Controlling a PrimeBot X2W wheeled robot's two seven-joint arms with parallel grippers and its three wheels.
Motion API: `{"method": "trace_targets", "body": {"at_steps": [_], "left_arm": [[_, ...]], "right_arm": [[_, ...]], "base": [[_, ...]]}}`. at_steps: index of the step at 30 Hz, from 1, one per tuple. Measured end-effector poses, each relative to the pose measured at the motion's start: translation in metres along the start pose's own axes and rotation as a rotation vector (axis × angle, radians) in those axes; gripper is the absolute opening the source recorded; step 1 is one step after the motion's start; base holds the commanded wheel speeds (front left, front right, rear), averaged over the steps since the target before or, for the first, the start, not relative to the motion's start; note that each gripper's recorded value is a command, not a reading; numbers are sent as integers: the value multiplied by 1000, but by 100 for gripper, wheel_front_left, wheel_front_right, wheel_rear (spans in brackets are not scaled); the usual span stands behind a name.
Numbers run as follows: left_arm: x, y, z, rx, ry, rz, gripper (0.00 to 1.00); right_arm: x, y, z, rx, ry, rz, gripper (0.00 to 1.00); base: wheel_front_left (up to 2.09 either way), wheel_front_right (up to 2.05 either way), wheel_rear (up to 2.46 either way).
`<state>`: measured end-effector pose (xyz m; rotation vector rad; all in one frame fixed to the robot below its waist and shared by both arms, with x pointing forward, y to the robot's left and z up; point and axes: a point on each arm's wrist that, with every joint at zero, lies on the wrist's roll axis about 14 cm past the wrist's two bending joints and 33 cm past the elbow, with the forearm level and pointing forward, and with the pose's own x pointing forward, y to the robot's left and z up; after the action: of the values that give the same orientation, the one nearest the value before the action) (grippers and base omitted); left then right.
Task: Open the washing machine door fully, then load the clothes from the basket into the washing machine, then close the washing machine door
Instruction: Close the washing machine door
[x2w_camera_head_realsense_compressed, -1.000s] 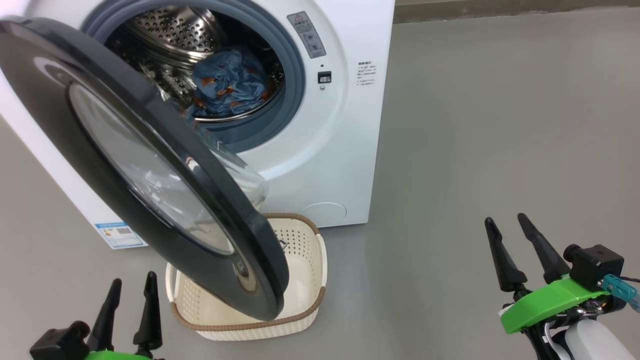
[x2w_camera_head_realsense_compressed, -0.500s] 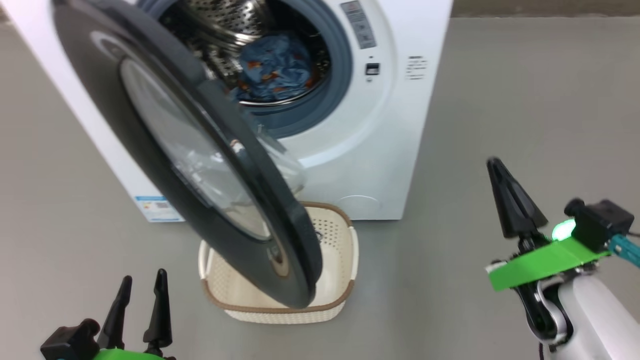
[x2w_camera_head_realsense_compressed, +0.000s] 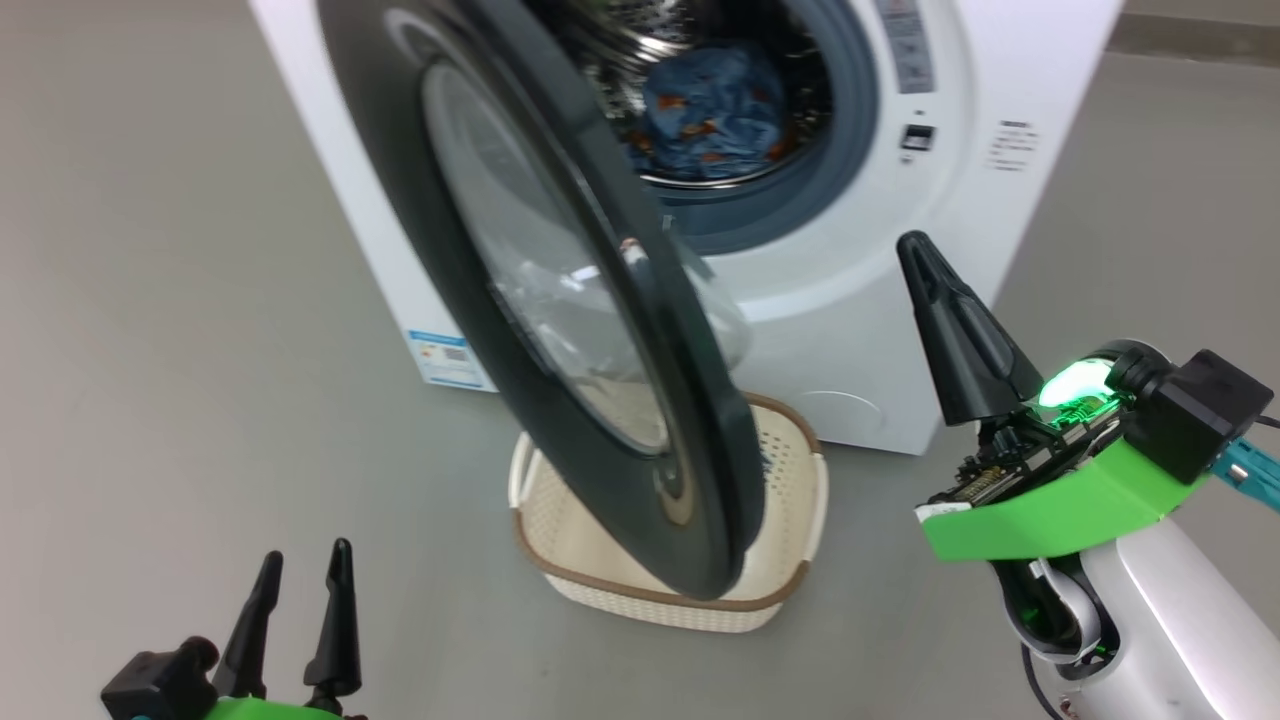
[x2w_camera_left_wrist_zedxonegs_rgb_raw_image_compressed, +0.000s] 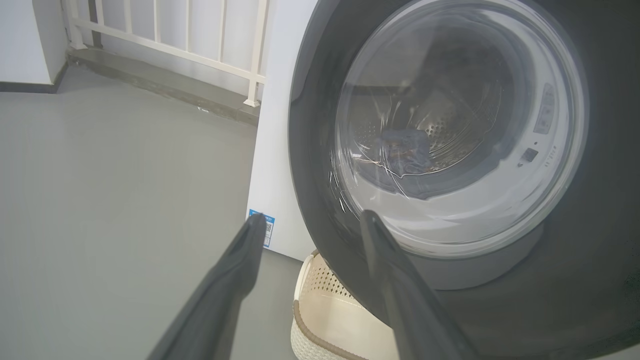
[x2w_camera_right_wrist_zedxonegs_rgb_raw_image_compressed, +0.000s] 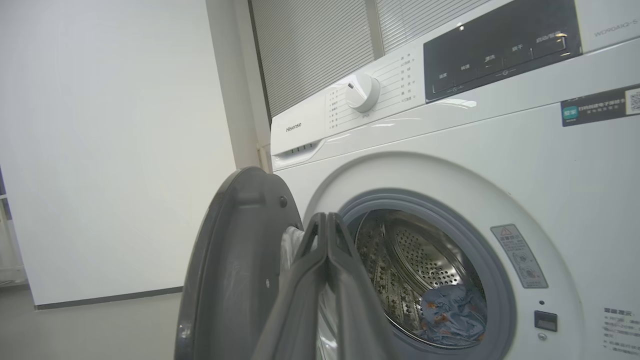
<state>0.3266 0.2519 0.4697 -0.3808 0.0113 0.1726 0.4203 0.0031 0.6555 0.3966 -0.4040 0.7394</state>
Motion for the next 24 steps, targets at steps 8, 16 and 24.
{"method": "trace_targets", "body": {"at_steps": [8,16,24], "left_arm": [[-19,18,5,2,-18,57,100],[-35,33,12,-6,-43,105,100],[-38,36,13,-8,-48,116,100]], "right_arm": [[19,60,2,80,-42,172,0],[9,127,-27,128,57,380,0],[-12,123,-70,104,210,382,0]], "base": [[0,0,0],[0,0,0],[0,0,0]]}}
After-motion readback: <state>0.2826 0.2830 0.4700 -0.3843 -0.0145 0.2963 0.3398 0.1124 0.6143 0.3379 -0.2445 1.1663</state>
